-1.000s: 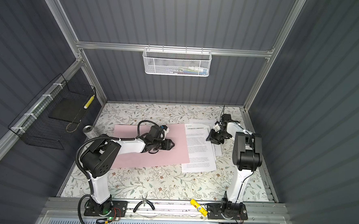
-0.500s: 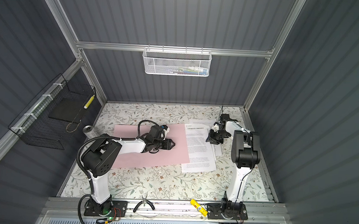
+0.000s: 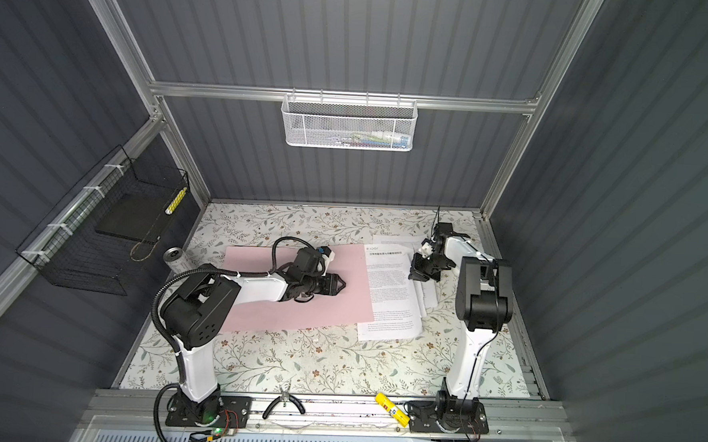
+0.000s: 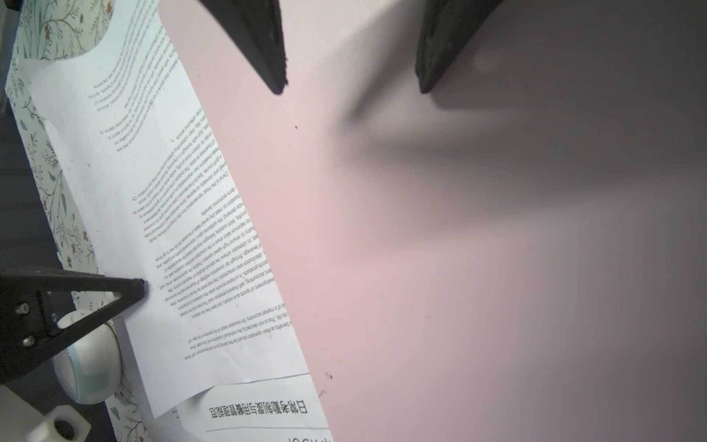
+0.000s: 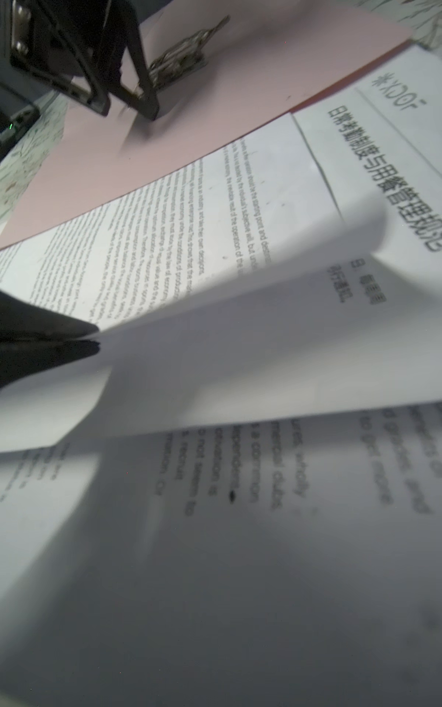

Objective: Put the files into the folder

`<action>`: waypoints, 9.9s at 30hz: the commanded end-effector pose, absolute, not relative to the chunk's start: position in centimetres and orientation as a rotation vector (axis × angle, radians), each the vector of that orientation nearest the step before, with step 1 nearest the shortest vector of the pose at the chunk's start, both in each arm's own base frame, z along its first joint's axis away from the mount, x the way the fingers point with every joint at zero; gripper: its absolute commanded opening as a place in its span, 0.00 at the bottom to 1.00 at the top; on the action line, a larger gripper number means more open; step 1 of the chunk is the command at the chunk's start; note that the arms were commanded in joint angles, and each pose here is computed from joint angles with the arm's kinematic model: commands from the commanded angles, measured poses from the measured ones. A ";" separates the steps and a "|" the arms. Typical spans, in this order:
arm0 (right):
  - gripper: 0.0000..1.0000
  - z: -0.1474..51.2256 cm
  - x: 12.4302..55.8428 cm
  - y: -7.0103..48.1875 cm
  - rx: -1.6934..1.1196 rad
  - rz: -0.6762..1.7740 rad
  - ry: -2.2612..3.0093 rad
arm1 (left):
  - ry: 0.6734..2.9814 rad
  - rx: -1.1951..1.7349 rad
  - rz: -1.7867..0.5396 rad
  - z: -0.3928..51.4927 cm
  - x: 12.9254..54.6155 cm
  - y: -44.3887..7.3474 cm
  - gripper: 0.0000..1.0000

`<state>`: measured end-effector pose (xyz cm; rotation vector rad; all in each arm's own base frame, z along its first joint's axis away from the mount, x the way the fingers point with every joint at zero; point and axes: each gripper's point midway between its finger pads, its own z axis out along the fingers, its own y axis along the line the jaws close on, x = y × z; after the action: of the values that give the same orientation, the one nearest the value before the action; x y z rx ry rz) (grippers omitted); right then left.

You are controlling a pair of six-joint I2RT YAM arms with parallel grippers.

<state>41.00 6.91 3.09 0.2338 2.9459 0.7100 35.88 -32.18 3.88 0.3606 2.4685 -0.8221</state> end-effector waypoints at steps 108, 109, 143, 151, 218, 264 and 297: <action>0.00 8.7 44.0 26.7 -0.210 1.017 2.760 | 2.425 -0.094 -0.505 10.8 38.4 -15.7 0.57; 0.04 8.8 44.0 26.7 -0.204 1.020 2.759 | 2.425 -0.097 -0.506 10.8 38.3 -15.7 0.58; 0.50 8.5 43.3 10.7 0.123 0.629 2.825 | 2.375 -0.001 -0.635 11.6 39.9 -18.5 0.60; 0.50 6.5 40.7 3.4 0.363 0.559 2.843 | 2.368 0.045 -0.661 12.1 41.2 -19.9 0.61; 0.27 4.2 41.6 11.7 0.157 0.955 2.924 | 2.471 -0.010 -0.641 4.5 40.3 -19.4 0.57; 0.34 1.6 42.7 15.4 0.183 0.936 3.009 | 2.583 -0.077 -0.587 -0.2 38.8 -17.9 0.54; 0.00 5.8 43.3 17.4 0.126 1.030 2.875 | 2.546 -0.052 -0.599 2.0 39.2 -18.0 0.57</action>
<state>42.79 18.23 2.55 0.1534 2.9317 1.1011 41.10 -19.21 3.73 -0.0129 2.4295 -0.6486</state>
